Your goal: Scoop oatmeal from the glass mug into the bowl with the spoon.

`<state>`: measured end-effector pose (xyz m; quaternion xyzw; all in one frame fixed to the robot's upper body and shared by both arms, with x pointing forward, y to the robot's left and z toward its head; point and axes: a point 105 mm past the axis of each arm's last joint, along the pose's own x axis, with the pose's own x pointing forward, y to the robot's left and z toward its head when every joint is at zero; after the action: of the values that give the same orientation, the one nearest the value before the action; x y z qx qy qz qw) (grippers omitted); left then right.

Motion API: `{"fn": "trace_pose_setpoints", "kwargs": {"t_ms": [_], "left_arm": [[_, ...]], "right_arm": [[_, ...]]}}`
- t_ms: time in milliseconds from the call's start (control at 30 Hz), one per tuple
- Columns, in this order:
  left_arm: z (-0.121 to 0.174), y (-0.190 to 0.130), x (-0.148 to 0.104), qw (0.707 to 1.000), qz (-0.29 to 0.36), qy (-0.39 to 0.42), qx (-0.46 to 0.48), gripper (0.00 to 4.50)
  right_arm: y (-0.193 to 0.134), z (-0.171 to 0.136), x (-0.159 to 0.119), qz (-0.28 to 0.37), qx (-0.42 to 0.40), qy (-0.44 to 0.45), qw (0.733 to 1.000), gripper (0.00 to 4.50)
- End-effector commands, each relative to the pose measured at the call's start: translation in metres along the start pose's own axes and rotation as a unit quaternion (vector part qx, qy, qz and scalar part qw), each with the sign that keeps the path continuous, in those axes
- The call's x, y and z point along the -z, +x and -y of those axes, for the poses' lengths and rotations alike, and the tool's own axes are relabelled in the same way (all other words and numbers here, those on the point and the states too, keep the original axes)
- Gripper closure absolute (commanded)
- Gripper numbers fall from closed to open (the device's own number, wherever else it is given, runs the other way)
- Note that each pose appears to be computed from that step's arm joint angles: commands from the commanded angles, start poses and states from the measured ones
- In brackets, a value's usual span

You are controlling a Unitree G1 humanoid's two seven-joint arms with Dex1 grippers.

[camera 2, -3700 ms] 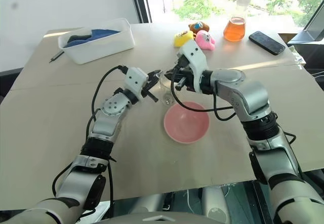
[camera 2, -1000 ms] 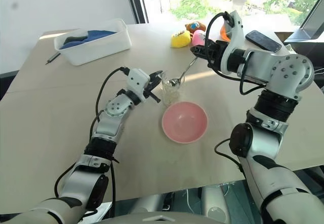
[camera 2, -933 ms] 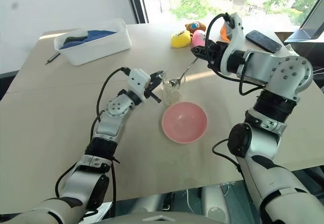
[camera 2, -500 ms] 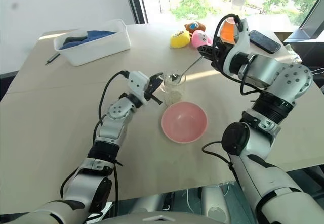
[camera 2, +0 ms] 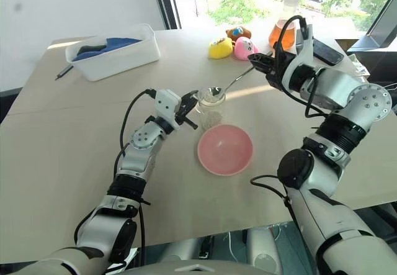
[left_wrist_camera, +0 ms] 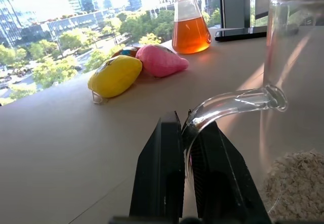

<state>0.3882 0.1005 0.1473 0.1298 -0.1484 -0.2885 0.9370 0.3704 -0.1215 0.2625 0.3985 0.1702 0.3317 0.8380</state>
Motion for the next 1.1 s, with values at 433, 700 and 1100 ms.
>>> {"fn": "trace_pose_setpoints", "kwargs": {"t_ms": [433,700,1100], "left_arm": [[-0.002,-0.004,0.005,1.000,-0.002,0.003,-0.002,4.37],[0.001,-0.003,0.007,1.000,-0.005,0.007,0.006,4.37],[0.000,-0.004,0.010,1.000,-0.010,0.007,0.009,4.37]], "right_arm": [[-0.013,-0.019,-0.003,0.010,-0.068,0.019,0.997,4.50],[-0.032,-0.028,0.008,-0.007,-0.094,0.029,0.995,4.50],[-0.053,-0.009,0.026,-0.044,-0.076,-0.017,0.996,4.50]]}}
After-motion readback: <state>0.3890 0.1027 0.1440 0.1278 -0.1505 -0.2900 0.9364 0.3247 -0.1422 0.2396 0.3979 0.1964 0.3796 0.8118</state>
